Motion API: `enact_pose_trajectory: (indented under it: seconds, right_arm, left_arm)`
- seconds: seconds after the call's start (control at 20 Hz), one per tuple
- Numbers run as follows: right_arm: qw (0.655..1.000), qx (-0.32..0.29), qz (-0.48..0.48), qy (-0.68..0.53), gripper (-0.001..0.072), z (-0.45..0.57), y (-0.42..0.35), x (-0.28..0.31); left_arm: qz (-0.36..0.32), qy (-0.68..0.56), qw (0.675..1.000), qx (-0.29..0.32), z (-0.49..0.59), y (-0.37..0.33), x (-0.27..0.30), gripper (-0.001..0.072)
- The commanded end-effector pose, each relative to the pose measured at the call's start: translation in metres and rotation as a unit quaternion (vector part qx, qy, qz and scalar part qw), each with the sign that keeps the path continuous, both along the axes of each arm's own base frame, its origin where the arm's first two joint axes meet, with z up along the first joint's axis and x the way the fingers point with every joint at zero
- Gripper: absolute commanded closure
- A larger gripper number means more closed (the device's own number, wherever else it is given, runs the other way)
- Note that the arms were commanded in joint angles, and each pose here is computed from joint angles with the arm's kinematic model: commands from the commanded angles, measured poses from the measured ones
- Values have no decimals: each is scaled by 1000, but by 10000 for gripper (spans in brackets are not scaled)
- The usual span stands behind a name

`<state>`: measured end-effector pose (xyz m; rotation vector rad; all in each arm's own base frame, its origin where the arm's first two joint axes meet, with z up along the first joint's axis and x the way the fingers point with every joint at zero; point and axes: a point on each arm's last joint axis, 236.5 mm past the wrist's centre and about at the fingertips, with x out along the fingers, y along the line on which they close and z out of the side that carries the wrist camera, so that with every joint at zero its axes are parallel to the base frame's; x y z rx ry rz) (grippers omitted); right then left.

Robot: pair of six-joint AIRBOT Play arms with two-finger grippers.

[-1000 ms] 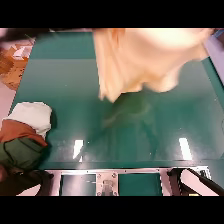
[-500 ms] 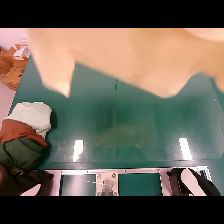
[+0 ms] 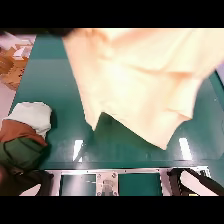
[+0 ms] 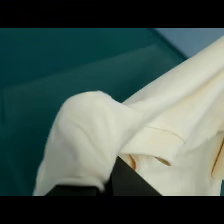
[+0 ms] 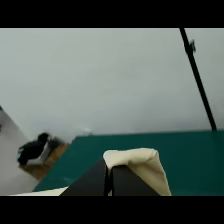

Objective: Fold the shirts.

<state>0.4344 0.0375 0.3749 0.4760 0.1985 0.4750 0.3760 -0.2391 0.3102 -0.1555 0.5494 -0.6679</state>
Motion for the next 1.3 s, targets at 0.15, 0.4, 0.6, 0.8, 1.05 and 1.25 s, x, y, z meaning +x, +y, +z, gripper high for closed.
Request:
enact_pose_trajectory:
  seconds: [0.15, 0.4, 0.6, 0.8, 1.05, 1.25]
  right_arm:
    - [957, 13, 62, 284, 701, -298, 79, 102]
    - [922, 47, 51, 382, 528, -390, 76, 107]
    - [917, 83, 50, 386, 431, -346, 11, 93]
    - [895, 90, 36, 436, 481, -333, -58, 27]
    - [811, 80, -86, 573, 402, -406, -113, -117]
    - [749, 133, -96, 642, 376, -454, -82, -191]
  left_arm:
    - [55, 159, 983, 75, -272, -17, 101, 681]
    - [59, 198, 975, 84, -348, -25, 138, 642]
    - [78, 214, 970, 80, -292, 44, 167, 294]
    - [77, 254, 963, 53, -251, 147, 165, 294]
    - [74, 305, 949, -6, -274, 218, 141, 294]
    - [53, 310, 949, 7, -286, 228, 130, 296]
